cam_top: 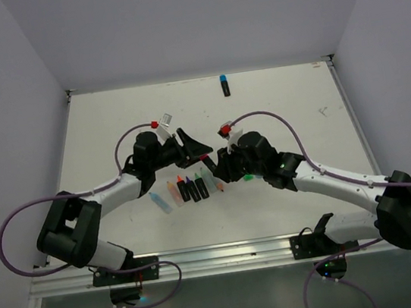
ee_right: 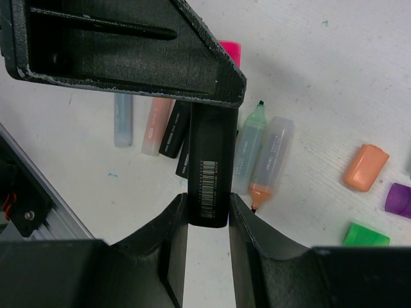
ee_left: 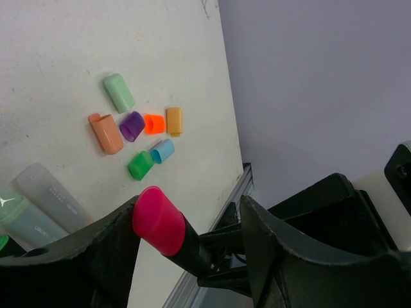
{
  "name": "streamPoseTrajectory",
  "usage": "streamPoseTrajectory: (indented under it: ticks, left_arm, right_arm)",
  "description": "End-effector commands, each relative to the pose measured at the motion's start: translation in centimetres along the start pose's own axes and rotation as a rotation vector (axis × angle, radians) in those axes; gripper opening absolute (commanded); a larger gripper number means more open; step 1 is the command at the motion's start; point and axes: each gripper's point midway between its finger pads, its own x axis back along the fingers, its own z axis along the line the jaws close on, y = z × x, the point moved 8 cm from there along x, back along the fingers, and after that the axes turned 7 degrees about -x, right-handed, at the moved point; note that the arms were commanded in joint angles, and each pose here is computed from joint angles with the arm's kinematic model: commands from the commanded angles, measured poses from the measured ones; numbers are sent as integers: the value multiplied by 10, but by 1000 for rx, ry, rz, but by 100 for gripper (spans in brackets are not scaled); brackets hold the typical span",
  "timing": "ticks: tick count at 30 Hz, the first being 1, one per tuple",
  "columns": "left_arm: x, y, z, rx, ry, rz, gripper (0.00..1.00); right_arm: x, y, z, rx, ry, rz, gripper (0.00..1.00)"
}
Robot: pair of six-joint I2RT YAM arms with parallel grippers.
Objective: Open the pen caps
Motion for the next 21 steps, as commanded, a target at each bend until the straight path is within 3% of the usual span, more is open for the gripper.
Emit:
streamPoseTrajectory:
  ticks: [1,5,14,15,17,19,20,21]
  left_arm:
    - [1,3,-5,-5,-68,0,62]
    - [-1,2,-4,-2,-71,9,56]
    - [-6,2,0,6,-81,17,30]
    - [-7,2,1,8,-80,18,16]
    - [-8,2,1,10,-82,20,1]
    - [-8,2,1,10,-87,22,0]
    - [-7,1,1,12,-88,23,0]
    - [-6,0,1,13,-88,24,0]
  right_arm:
    - [-4,11,7,3,29,-52,0]
    - [-5,13,6,5,15,-65,0]
    - [-3,14,6,23,10,-58,0]
    - [-3,13,5,27,8,-55,0]
    - [-2,11,5,42,13,-51,0]
    - [-3,10,4,54,19,-46,0]
    - [-3,11,4,60,14,-50,5]
    - [-3,11,4,59,8,-53,18]
